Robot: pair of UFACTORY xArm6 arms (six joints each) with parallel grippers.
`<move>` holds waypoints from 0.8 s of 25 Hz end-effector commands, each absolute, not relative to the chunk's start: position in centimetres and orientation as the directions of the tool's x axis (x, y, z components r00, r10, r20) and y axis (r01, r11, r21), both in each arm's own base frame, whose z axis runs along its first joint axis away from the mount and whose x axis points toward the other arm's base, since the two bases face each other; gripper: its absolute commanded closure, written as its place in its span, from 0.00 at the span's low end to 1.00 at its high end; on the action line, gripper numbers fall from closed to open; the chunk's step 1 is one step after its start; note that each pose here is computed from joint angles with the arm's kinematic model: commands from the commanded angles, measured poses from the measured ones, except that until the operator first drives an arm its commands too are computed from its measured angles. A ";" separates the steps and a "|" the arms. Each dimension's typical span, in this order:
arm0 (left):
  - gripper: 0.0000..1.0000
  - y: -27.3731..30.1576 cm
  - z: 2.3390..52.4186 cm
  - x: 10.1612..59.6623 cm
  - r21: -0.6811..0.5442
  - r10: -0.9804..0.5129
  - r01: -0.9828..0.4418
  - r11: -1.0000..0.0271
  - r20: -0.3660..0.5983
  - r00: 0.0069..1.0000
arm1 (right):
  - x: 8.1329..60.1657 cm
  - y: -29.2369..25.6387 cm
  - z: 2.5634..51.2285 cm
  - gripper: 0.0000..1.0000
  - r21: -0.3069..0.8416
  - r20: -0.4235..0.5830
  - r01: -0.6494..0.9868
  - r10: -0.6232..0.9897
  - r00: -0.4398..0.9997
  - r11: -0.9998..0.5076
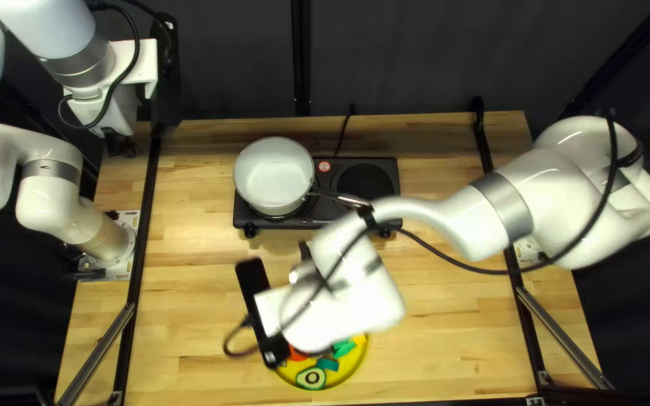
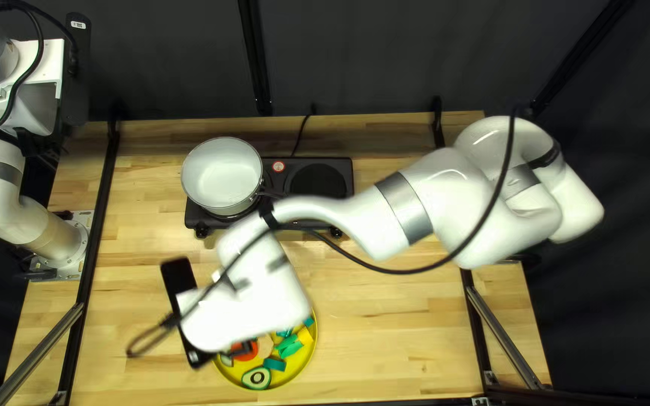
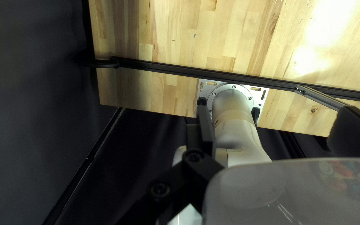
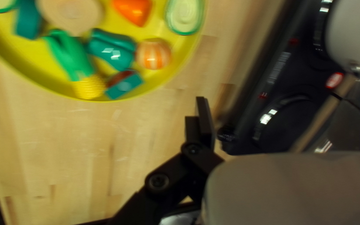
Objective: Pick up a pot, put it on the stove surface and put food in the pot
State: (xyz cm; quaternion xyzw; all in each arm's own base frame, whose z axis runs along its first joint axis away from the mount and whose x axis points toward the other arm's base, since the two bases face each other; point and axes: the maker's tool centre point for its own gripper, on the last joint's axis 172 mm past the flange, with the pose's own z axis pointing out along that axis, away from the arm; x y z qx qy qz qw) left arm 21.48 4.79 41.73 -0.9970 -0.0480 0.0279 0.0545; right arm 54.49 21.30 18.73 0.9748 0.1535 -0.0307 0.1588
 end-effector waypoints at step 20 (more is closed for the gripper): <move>0.00 4.8 41.7 21.5 -0.111 0.099 0.093 -0.989 -0.050 0.994 | 56.0 28.6 11.6 0.00 0.212 -0.031 0.207 0.205 0.978 -0.955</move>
